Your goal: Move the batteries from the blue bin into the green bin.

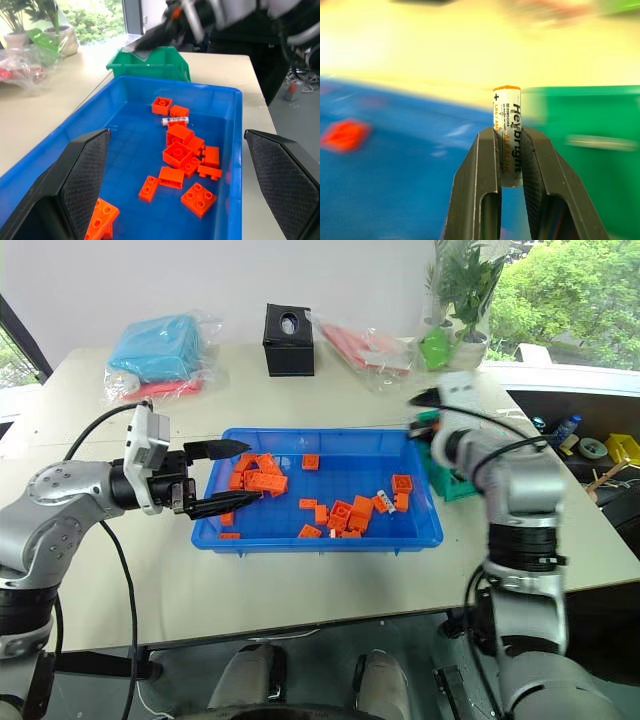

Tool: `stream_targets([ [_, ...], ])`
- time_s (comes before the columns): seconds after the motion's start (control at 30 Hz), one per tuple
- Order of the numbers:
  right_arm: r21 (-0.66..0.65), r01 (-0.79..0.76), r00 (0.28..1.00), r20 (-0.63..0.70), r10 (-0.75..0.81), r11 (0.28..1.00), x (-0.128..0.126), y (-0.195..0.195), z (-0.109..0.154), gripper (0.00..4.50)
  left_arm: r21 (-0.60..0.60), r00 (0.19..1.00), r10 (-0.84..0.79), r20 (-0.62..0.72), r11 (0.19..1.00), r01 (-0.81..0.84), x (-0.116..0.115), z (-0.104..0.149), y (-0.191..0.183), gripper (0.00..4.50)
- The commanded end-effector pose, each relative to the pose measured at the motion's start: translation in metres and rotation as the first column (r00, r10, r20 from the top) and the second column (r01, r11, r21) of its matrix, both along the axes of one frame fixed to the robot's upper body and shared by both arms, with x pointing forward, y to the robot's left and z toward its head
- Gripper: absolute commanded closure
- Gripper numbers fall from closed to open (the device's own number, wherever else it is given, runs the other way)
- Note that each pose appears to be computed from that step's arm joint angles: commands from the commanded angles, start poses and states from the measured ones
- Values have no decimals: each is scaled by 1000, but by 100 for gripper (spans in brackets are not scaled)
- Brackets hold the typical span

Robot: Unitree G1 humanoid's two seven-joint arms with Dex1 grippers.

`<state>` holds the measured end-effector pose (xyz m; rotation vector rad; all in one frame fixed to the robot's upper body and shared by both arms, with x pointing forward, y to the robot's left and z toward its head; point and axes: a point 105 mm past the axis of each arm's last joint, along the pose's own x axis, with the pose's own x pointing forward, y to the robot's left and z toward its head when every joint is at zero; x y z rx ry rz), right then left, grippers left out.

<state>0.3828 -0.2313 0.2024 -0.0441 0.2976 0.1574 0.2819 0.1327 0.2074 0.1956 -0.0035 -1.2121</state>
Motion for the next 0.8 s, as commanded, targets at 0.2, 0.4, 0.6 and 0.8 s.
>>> stream_targets([
  [0.2, 60, 55, 998, -29, -54, 997, -2, -33, -8, 300, -7, 998, -40, 41, 999, 41, 1, 8, -8, 0],
  [0.4, -13, -1, 1000, 2, 1, 1000, -1, -40, -1, 100, -7, 998, -44, 46, 999, 44, 1, 9, -9, 0],
  [0.6, -146, -380, 925, -46, 377, 914, -27, 8, 3, 100, 1, 999, -32, 39, 999, 32, -3, 5, -3, 0],
  [0.8, -180, -632, 772, -225, 594, 754, -56, 45, -23, 100, 3, 999, -32, 38, 999, 32, -5, 4, -4, 0],
])
